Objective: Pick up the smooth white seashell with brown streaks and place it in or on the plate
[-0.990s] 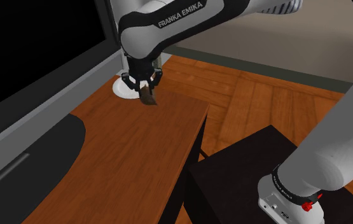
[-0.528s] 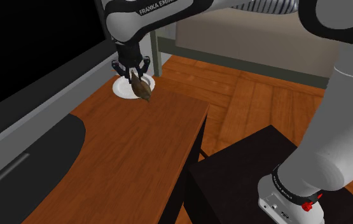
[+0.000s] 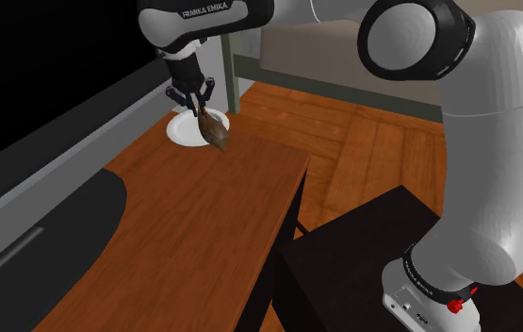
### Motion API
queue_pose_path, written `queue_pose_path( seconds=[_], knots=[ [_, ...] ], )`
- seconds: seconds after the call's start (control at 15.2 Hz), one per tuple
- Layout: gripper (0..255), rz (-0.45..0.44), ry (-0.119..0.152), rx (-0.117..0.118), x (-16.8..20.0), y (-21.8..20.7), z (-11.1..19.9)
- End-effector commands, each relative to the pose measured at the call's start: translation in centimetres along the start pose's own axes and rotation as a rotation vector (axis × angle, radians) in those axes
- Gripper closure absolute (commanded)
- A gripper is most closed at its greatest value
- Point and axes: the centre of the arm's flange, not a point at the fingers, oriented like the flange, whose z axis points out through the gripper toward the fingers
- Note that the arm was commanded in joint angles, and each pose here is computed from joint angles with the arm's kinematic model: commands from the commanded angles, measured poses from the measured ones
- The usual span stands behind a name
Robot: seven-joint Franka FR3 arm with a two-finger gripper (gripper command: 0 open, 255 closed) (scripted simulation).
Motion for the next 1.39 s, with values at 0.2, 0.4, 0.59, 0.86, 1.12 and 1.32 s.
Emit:
queue_pose_path(
  seconds=[0.2,0.4,0.59,0.86,1.12,1.32],
  knots=[
    [255,0.003,0.083,0.095,1.5,-1.4,1.6],
    [255,0.003,0.083,0.095,1.5,-1.5,3.1],
    [255,0.003,0.083,0.095,1.6,-1.7,4.7],
    [255,0.003,0.083,0.095,1.6,-1.8,5.5],
    [255,0.003,0.083,0.095,1.6,-1.8,5.5],
    [0,0.003,0.084,0.096,1.6,-1.1,5.9]
  ],
)
